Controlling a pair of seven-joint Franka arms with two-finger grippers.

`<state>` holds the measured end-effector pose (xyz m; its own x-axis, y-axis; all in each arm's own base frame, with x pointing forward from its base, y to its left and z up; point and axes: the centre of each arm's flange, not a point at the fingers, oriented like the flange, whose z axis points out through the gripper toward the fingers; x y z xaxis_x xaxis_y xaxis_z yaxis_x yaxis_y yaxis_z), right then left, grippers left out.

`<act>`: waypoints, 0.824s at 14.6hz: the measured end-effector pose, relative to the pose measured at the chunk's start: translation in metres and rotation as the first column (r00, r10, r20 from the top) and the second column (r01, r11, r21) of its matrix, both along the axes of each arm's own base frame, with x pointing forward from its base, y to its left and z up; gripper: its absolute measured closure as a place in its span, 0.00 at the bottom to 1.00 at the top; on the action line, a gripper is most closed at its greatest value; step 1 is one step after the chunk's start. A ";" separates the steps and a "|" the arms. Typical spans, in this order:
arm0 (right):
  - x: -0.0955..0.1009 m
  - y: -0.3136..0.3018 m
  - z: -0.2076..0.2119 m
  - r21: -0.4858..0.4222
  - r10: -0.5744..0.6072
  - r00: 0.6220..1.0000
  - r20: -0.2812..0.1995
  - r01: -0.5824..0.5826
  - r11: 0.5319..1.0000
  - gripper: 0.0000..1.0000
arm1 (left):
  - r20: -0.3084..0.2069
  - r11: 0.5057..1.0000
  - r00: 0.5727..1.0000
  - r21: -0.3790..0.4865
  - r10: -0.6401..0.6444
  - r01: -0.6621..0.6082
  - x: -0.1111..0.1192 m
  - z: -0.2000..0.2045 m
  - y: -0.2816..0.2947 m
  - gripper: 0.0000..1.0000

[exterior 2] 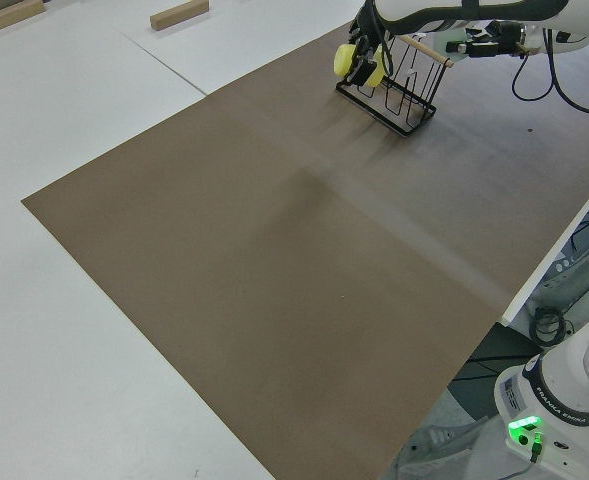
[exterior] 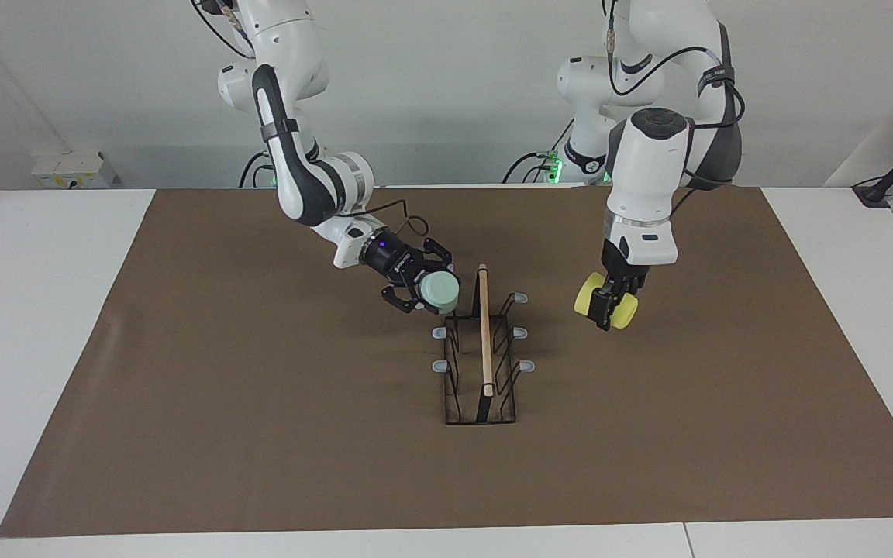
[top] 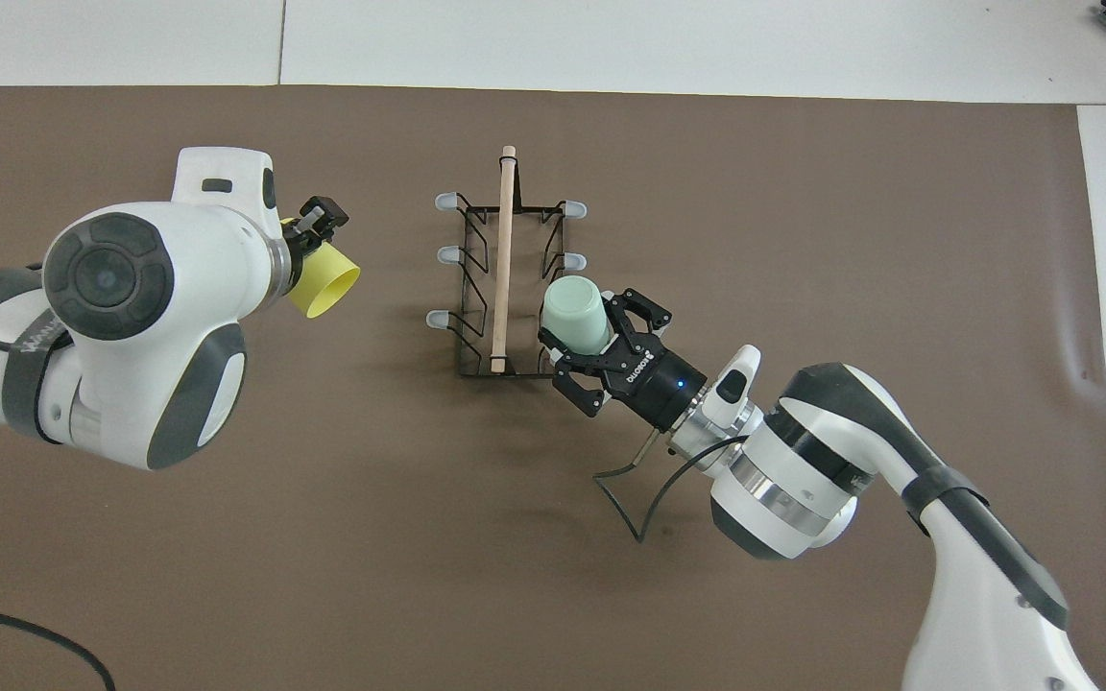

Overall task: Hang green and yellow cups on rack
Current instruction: 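Hang the yellow cup with the left gripper while the right gripper hangs the green cup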

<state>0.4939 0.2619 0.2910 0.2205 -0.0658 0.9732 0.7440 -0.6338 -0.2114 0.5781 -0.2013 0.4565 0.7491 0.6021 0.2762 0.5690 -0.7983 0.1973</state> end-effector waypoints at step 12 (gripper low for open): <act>-0.003 0.014 -0.055 0.020 0.021 0.999 0.036 -0.021 1.000 0.30 | 0.194 0.998 0.981 0.051 0.026 -0.037 -0.053 -0.020 -0.084 0.35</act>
